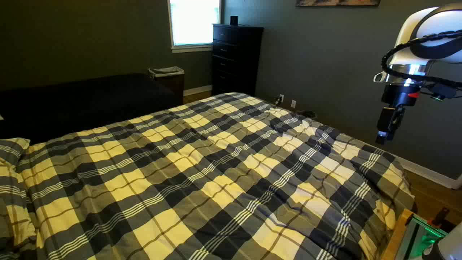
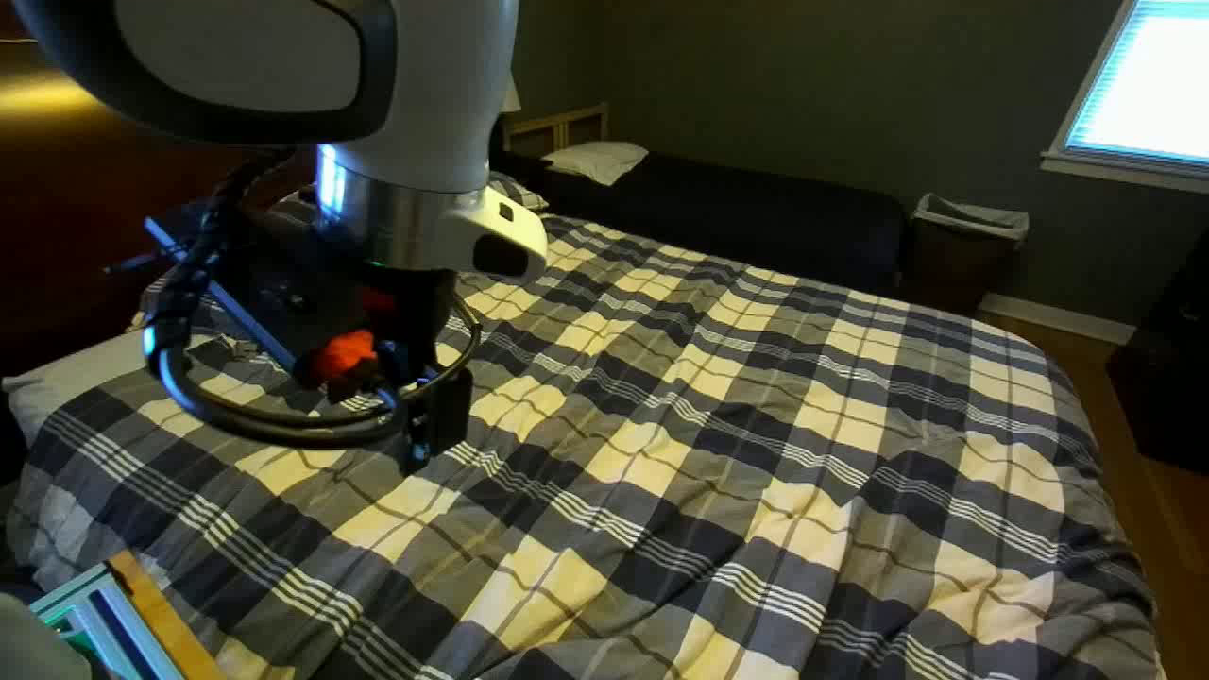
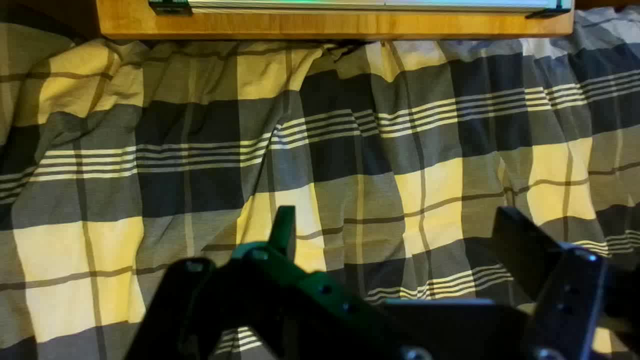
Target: Pull the bottom left corner of the blanket
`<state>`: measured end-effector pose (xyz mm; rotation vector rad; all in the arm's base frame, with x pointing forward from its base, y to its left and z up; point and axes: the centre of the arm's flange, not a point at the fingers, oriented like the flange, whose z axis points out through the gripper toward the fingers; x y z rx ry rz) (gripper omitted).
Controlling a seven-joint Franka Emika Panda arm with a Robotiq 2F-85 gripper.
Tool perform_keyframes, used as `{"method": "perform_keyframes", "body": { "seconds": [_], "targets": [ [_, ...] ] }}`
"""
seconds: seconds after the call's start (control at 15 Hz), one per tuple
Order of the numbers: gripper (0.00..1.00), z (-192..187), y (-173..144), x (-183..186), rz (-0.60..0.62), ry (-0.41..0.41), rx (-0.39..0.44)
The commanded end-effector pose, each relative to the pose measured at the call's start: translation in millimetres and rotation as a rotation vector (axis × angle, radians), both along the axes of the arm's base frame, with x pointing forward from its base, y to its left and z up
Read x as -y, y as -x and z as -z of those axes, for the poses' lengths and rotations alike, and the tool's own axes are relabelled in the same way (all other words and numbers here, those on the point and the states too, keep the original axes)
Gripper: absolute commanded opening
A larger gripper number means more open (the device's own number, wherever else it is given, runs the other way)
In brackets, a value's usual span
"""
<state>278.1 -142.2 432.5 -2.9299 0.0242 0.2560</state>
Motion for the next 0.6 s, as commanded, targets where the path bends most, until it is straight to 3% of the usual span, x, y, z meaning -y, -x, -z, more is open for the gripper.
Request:
{"method": "perform_keyframes", "body": {
  "seconds": [0.0,0.47,0.53],
  "targets": [
    [1.00,0,0,0,0.000,0.000,0.000],
    [1.00,0,0,0,0.000,0.000,0.000],
    [1.00,-16,8,-7,0.013,0.046,0.010]
  ]
}}
